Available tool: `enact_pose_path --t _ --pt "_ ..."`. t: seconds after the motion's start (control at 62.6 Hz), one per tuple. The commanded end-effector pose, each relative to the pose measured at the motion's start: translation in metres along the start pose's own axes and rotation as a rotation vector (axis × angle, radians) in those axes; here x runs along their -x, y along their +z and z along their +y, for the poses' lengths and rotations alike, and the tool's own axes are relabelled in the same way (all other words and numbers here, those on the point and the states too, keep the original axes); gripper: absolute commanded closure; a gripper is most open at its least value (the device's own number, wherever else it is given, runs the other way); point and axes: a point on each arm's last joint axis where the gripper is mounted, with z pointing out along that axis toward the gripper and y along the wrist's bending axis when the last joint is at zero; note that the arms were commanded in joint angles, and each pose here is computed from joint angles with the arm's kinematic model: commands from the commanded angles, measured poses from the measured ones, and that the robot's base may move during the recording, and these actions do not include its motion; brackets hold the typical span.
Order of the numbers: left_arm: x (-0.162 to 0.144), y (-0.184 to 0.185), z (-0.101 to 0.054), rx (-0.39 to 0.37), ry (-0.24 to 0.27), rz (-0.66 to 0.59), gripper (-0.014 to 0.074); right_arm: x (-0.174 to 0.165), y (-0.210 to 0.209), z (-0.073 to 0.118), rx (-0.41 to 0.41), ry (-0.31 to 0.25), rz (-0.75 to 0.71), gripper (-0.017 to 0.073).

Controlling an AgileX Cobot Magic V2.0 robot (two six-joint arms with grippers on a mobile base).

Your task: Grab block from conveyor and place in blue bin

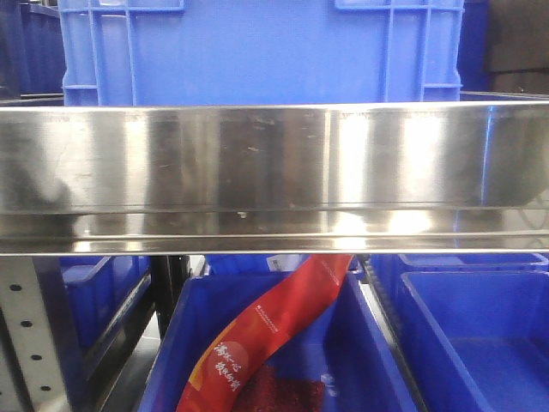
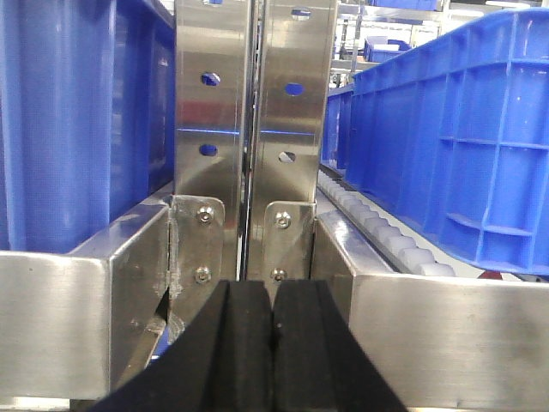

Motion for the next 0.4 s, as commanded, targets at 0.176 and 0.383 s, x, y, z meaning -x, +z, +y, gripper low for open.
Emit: enact_pose_path --t 0.176,0.383 --pt "0.0026 -0.0005 -0.0001 0.001 -0.009 -0.027 0.0705 0.0019 -0.0003 -0.0003 -0.004 -0.007 -0.02 0.0721" --pt "0.0026 -0.0005 -0.0001 0.001 -0.009 -0.027 0.0705 0.0019 -0.0003 -0.0003 -0.004 -0.007 -0.02 0.0721"
